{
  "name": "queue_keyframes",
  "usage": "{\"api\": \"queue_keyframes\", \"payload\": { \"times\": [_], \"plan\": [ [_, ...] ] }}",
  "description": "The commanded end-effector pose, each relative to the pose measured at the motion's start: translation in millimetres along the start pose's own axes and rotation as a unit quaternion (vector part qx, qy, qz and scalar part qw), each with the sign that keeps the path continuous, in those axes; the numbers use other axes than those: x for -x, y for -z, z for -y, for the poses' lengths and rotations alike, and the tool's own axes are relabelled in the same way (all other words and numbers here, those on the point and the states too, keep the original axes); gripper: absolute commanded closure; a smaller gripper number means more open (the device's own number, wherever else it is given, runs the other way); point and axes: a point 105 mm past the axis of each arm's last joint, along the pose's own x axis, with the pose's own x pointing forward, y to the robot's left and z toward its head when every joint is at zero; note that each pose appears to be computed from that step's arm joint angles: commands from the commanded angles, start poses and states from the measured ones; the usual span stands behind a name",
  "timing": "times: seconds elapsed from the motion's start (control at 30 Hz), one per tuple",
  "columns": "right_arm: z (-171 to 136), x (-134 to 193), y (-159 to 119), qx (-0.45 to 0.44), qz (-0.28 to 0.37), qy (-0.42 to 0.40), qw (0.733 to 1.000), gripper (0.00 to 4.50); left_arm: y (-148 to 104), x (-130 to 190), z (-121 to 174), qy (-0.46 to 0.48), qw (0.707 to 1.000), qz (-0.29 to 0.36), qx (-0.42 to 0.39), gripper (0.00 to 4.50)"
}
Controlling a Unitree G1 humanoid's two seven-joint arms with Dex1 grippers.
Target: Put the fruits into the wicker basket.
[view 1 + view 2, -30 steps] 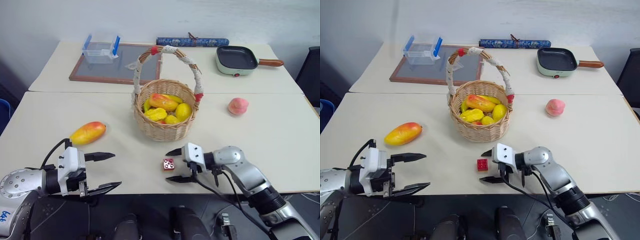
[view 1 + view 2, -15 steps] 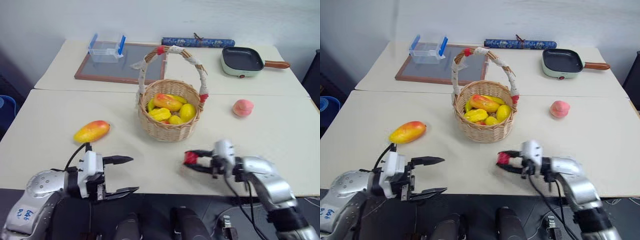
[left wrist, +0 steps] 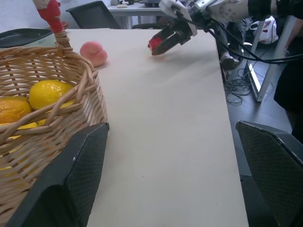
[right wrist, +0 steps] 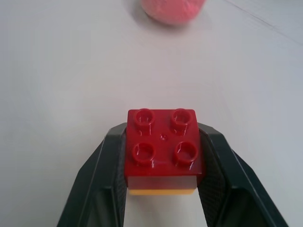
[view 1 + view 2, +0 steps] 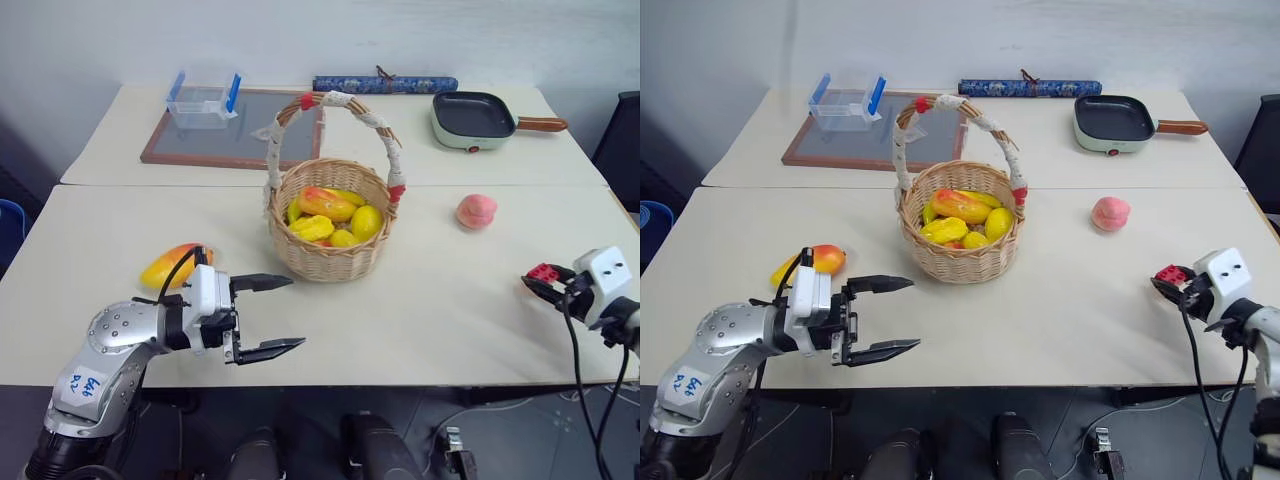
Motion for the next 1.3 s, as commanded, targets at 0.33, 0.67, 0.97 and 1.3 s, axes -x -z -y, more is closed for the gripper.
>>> {"api": "queue_keyframes", "payload": {
  "times": [0.33,0.67,0.97,1.3],
  "plan": [
    [-18,22,-106,0.061,0.259,-0.035,0.963,0.02,14,142,-29,-0.225,0.966,-0.108,0.060,0.00],
    [-187,28,-157,0.042,0.379,-0.315,0.869,0.02,38,304,-23,-0.494,0.835,-0.212,0.116,0.00],
    [-232,17,-169,0.007,0.402,-0.363,0.841,0.02,25,214,-68,-0.276,0.919,-0.255,0.115,0.00],
    [-229,17,-162,0.029,0.386,-0.344,0.855,0.02,42,132,-130,-0.169,0.921,-0.339,0.089,0.00]
  ]
}}
